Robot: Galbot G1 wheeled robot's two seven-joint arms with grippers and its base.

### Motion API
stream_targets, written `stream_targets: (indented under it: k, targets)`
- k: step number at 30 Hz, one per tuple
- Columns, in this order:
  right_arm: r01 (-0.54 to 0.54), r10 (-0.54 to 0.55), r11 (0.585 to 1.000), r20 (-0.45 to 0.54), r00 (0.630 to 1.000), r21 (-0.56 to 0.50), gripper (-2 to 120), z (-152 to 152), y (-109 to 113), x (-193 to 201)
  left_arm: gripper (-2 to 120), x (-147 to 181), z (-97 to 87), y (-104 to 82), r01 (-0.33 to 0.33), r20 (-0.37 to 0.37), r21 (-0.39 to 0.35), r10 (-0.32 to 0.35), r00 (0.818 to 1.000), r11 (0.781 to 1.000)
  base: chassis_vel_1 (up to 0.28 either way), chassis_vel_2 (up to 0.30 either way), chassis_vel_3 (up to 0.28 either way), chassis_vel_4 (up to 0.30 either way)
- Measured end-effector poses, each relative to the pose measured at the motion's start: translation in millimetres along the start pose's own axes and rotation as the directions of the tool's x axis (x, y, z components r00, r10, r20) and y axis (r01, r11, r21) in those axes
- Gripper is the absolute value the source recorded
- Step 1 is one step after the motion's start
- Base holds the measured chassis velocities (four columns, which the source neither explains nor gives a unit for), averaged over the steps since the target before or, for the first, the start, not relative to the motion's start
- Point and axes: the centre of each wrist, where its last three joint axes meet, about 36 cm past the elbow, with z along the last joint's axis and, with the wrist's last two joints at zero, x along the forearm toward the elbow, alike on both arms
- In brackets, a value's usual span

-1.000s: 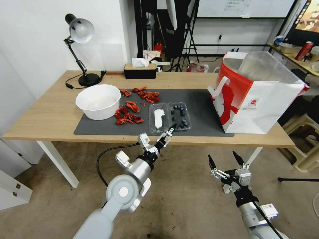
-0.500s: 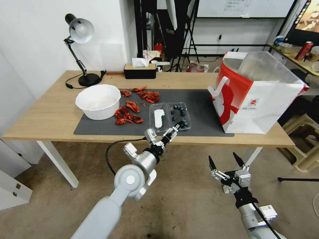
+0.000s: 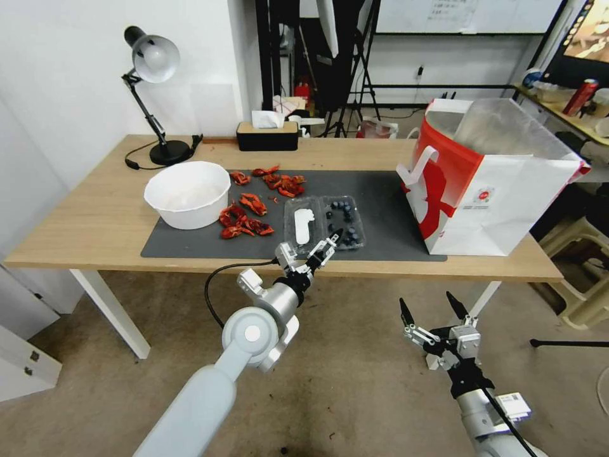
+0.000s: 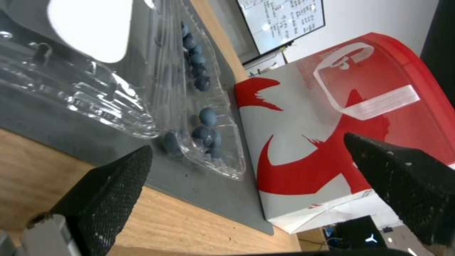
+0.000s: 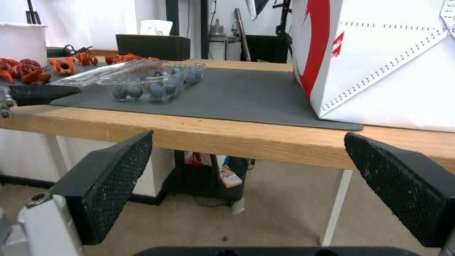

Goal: Close the takeout container lid, then place the container into the takeout bag.

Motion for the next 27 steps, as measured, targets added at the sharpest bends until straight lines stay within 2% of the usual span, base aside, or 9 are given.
stream_targets:
  k: [17,27]
  targets:
    - [0.003,-0.003,1.0,-0.004,1.0,0.0,100,4,4,0,100,-5,-11.8,-0.8,0.063,0.014,0.017,-0.063,0.998,0.998,0.0,0.0,0.0,0.0]
    - [0.009,-0.008,1.0,-0.005,1.0,0.006,100,6,6,0,100,-5,-17.6,-4.0,0.089,0.024,0.074,-0.091,0.996,0.993,0.0,0.0,0.0,0.0]
